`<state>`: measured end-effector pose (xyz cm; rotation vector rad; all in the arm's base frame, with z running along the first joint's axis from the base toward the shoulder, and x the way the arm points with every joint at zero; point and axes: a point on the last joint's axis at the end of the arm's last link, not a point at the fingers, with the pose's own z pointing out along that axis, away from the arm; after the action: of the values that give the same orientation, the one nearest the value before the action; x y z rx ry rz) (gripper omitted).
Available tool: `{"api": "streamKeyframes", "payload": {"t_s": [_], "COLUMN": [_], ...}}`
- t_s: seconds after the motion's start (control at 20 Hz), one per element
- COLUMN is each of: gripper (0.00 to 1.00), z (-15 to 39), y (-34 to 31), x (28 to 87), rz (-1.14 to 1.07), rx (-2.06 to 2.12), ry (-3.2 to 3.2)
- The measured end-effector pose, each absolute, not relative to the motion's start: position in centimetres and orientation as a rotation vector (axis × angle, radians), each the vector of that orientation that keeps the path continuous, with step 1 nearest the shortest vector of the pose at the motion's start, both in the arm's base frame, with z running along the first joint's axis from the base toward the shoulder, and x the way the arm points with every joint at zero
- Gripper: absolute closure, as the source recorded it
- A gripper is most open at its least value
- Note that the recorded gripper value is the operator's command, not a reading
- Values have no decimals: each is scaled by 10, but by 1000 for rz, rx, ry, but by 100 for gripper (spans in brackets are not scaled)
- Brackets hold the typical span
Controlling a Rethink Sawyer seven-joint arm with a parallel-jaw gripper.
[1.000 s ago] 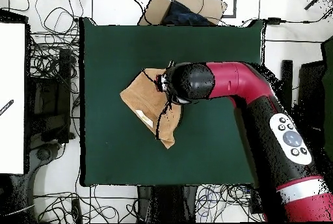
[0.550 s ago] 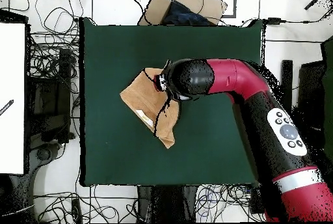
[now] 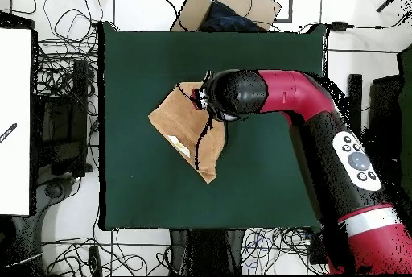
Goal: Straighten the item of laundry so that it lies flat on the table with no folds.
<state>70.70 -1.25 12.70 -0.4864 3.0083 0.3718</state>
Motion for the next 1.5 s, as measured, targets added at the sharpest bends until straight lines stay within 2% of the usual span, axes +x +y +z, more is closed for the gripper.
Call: {"api": "streamKeyframes", "payload": {"t_s": [0.15,0.2,1.0,1.5], "gripper": [100,0,0,0], "z": [130,131,163,181], "y": [-15,-15,-23,17], "x": [710,711,719,658], "rz": [360,356,266,212], "rx": [-484,-483,-494,-571], "ry": [3002,3000,2963,2926]}}
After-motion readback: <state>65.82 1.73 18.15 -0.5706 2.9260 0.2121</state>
